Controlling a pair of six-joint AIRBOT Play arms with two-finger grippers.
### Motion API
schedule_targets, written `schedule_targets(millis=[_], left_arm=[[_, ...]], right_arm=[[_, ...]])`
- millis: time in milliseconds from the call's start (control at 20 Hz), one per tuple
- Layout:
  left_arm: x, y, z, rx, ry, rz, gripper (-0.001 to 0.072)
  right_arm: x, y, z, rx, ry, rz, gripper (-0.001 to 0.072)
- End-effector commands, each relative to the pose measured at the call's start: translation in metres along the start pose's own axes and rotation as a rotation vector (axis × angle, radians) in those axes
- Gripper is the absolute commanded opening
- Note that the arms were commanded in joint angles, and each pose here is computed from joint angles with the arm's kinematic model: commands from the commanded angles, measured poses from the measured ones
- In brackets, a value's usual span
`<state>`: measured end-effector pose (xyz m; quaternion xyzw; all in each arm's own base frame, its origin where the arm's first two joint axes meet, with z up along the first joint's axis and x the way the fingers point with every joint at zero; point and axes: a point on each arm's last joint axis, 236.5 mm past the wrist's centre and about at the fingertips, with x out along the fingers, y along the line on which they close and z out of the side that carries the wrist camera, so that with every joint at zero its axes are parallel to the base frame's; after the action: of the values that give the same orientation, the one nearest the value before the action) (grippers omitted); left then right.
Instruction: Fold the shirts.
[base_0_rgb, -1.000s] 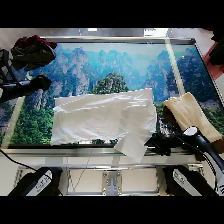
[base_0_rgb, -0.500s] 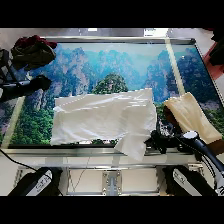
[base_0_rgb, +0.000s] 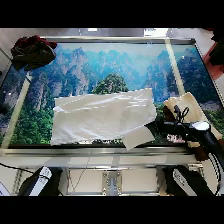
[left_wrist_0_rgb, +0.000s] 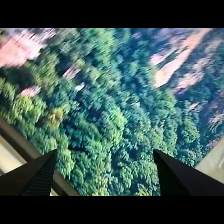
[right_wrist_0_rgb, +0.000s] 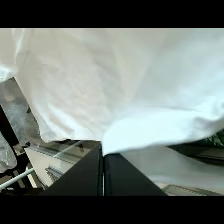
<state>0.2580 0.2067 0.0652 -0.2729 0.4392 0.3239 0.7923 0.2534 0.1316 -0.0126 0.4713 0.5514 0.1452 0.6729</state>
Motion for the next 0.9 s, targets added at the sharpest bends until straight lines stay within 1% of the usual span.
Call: schedule_targets(millis=[0,50,100,150,200,300,500,600,650,750,850], left_arm=[[0.016,-0.005,-0.040,-0.305,0.184,-0.279,0.0696],[0.024,-0.014,-0.060,-0.335,0.272,-0.334,0.0691],[0.032,-0.015,-0.092,-0.353,0.401,-0.330,0.0626],[0.036,-0.020,-0.122,-0.369,0.525,-0.342,0.0531],[0.035,-0.027,-0.142,-0.374,0.605,-0.369,0.0489],[0.035,-0.041,-0.169,-0.340,0.675,-0.419,0.0485],[0.044,-0.059,-0.233,-0.233,0.800,-0.398,0.0487],[0.053,-0.055,-0.252,-0.183,0.812,-0.336,0.0487],[0.058,-0.049,-0.251,-0.207,0.803,-0.287,0.0486],[0.057,-0.044,-0.249,-0.225,0.806,-0.261,0.0486],[0.052,-0.034,-0.256,-0.188,0.844,-0.224,0.0486]], right_arm=[[-0.010,0.019,0.008,-0.099,-0.037,0.023,0.0026],[-0.010,0.018,0.009,-0.116,-0.040,0.022,0.0026],[-0.010,0.019,0.009,-0.132,-0.040,0.022,0.0026],[-0.010,0.018,0.009,-0.145,-0.040,0.021,0.0026],[-0.010,0.019,0.009,-0.153,-0.040,0.021,0.0026],[-0.010,0.018,0.009,-0.172,-0.043,0.021,0.0026],[-0.010,0.018,0.013,-0.185,-0.058,0.018,0.0026],[-0.010,0.019,0.012,-0.188,-0.055,0.021,0.0026],[-0.010,0.020,0.011,-0.186,-0.052,0.026,0.0026],[-0.010,0.023,0.009,-0.182,-0.044,0.040,0.0027],[-0.010,0.023,0.010,-0.182,-0.045,0.040,0.0026]])
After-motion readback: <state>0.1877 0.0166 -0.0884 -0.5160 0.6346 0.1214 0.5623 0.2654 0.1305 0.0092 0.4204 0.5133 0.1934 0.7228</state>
